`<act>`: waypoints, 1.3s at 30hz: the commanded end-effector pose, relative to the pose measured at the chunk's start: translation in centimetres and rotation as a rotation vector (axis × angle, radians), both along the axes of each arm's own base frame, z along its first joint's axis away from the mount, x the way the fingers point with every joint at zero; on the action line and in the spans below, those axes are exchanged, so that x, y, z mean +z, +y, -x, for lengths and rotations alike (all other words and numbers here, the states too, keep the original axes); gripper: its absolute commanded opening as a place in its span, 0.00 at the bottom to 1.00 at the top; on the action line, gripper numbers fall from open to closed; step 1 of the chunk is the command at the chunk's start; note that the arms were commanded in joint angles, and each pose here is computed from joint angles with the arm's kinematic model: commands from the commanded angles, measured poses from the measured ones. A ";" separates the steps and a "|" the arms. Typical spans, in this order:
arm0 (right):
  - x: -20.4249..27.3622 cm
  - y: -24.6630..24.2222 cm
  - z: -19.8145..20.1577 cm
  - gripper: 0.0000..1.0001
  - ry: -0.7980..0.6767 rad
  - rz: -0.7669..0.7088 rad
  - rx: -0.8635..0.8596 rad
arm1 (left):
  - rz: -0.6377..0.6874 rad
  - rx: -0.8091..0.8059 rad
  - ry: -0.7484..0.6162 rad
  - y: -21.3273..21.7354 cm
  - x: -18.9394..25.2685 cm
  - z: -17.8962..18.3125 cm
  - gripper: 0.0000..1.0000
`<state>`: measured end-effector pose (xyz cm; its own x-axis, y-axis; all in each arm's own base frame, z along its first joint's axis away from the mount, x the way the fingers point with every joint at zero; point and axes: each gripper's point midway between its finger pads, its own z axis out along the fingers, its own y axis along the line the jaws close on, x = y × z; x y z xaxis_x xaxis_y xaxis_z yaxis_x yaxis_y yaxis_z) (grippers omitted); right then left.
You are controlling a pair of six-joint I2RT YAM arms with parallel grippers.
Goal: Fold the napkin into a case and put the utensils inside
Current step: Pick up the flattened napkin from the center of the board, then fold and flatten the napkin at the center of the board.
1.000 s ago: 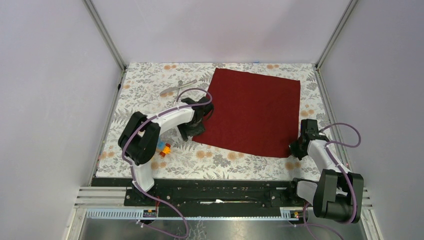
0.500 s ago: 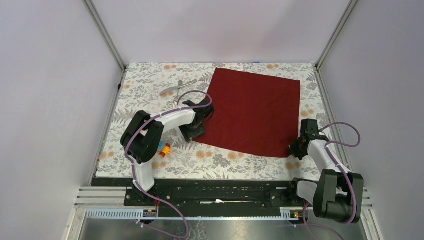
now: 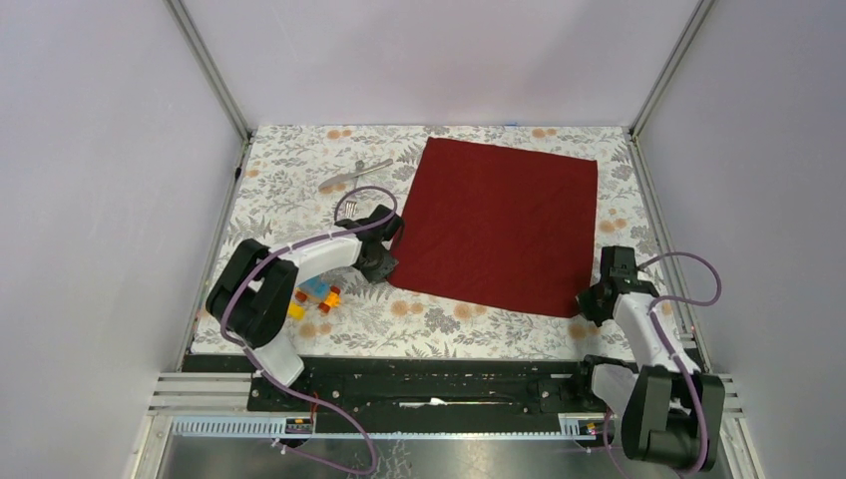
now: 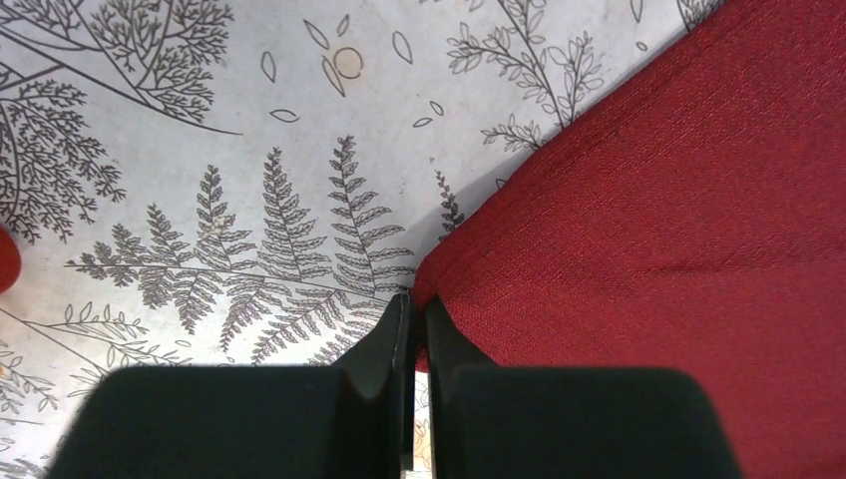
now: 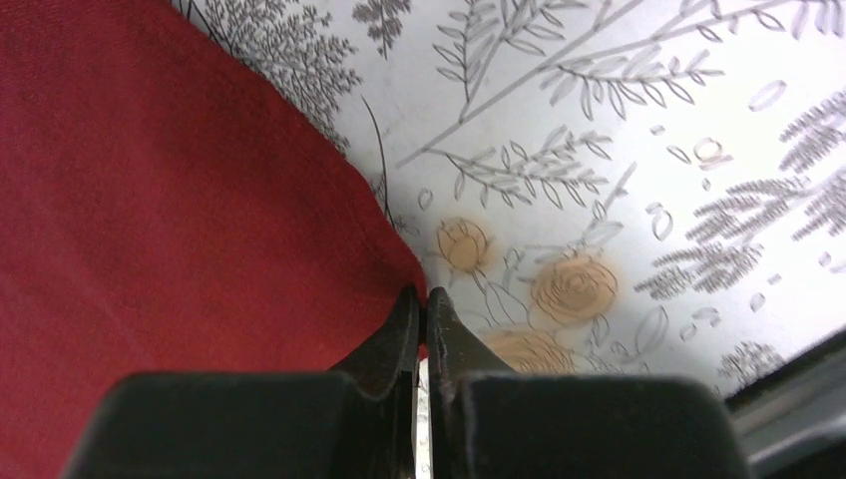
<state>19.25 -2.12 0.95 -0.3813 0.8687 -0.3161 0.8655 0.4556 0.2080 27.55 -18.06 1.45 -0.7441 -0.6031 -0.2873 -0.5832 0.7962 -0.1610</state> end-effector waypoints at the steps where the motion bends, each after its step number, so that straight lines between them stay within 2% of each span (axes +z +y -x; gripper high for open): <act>1: 2.4 0.5 1.2 0.00 -0.031 0.004 0.058 | 0.061 -0.032 -0.034 0.4 0.9 0.1 0.00; 4: 6.6 1.2 0.9 0.00 -0.164 0.007 0.139 | 0.141 -0.109 -0.147 -0.4 6.0 -0.6 0.00; 8: 15.2 4.7 1.3 0.00 -0.505 -0.062 0.296 | 0.290 -0.217 -0.363 -1.5 15.9 -0.1 0.00; 12: 26.6 6.6 5.1 0.00 -0.836 0.022 0.429 | 0.410 -0.293 -0.604 -0.8 26.9 2.6 0.00; 15: 35.3 6.3 8.9 0.00 -1.032 0.149 0.424 | 0.503 -0.343 -0.793 0.1 34.8 5.2 0.00; 18: 40.7 5.2 10.5 0.00 -1.124 0.263 0.391 | 0.524 -0.342 -0.935 1.2 40.2 6.1 0.00; 21: 42.1 2.9 8.5 0.00 -1.079 0.342 0.307 | 0.486 -0.299 -1.045 1.9 44.2 4.5 0.00; 25: 40.4 0.2 1.8 0.00 -0.959 0.385 0.259 | 0.424 -0.257 -1.064 0.0 44.9 -1.2 0.00; 29: 37.6 -1.7 -5.7 0.00 -0.873 0.403 0.252 | 0.319 -0.242 -1.011 -3.2 42.1 -9.3 0.00; 34: 31.5 -4.3 -15.8 0.00 -0.750 0.457 0.274 | 0.218 -0.265 -0.914 -7.2 34.4 -20.5 0.00; 39: 24.7 -5.3 -24.4 0.00 -0.635 0.415 0.329 | 0.228 -0.292 -0.918 -9.7 28.8 -29.3 0.00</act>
